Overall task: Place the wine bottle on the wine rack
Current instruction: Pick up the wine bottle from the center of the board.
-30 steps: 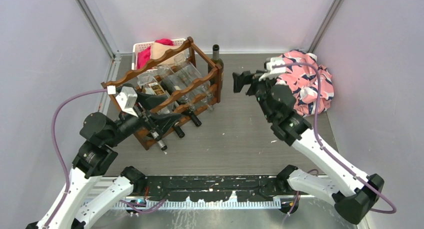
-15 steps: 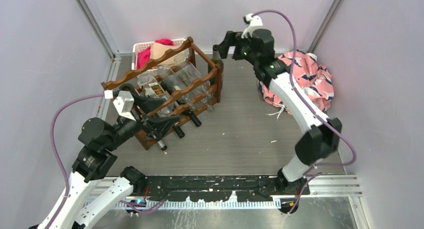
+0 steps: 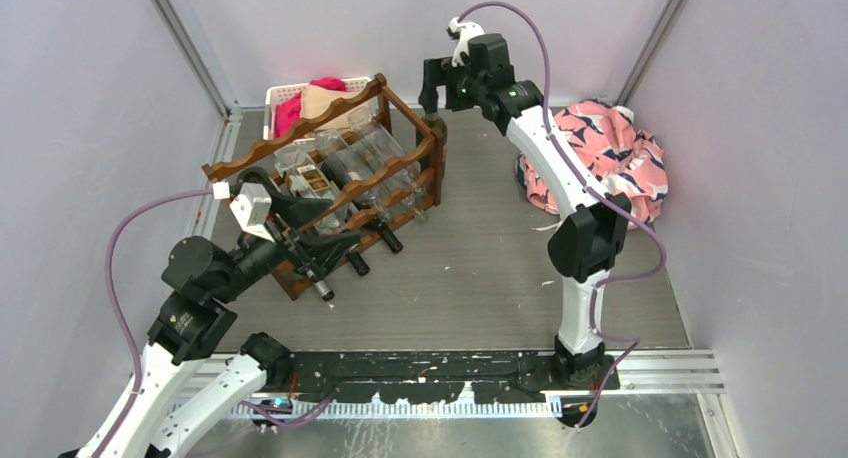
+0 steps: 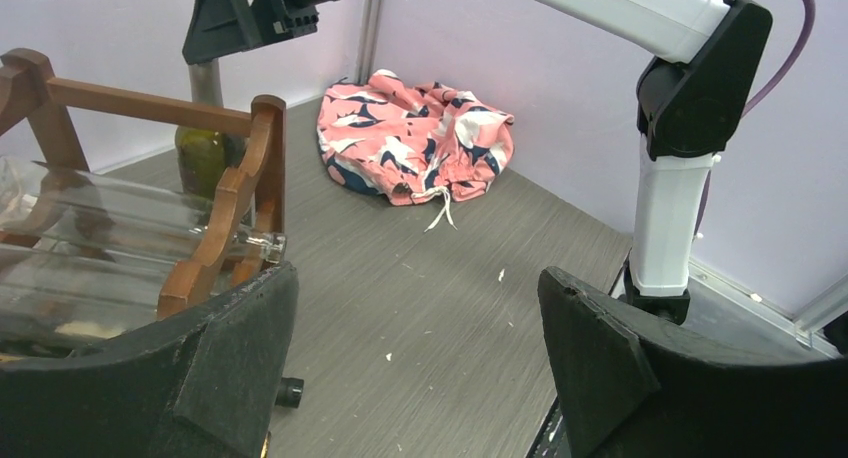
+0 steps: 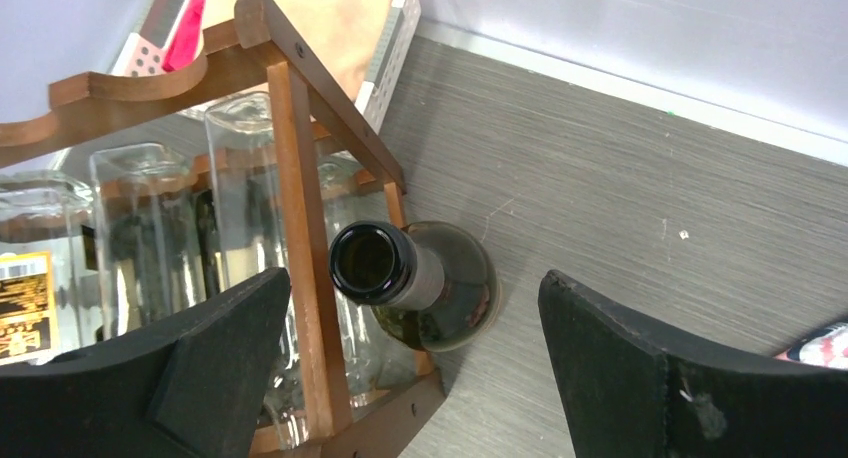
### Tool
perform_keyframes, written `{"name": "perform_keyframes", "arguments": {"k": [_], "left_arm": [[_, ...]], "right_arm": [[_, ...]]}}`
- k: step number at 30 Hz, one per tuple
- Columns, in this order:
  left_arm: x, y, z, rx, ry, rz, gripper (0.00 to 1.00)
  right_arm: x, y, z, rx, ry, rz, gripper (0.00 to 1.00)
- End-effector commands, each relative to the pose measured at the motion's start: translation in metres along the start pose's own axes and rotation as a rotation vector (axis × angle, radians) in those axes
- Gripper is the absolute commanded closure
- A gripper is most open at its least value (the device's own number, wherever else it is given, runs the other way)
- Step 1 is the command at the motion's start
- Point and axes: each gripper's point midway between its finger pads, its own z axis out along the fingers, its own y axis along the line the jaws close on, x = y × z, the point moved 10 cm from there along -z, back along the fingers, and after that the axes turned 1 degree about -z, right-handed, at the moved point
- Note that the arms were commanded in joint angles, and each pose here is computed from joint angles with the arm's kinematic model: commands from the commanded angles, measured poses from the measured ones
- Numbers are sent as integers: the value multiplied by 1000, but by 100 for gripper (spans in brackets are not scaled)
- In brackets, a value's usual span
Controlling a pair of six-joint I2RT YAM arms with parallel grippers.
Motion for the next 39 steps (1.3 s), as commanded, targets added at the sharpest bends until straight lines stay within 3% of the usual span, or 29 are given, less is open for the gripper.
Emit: {"name": "perform_keyframes", "arguments": {"k": [1,22,25,29,31,39], "left_arm": [[-10,-4,0,22,-68,9,11],[-10,-5,2,32,-65,-18,11],[-10,-5,3,37,-61,-23,11],[-9,-5,3,40,-58,-27,11],[-8,-5,3,41,-52,-33,11],[-6,-5,11,68,-25,-66,11]], "right_arm": [[-13,8,-2,53,-24,-82,0],[-15,2,25,153,-24,-128,41],[-16,2,23,149,-27,-135,54],[-20,1,10,170,-59,-148,86],[-22,0,-2,198,-90,-150,98],[-26,-16,-81,299,-277,-27,99]]}}
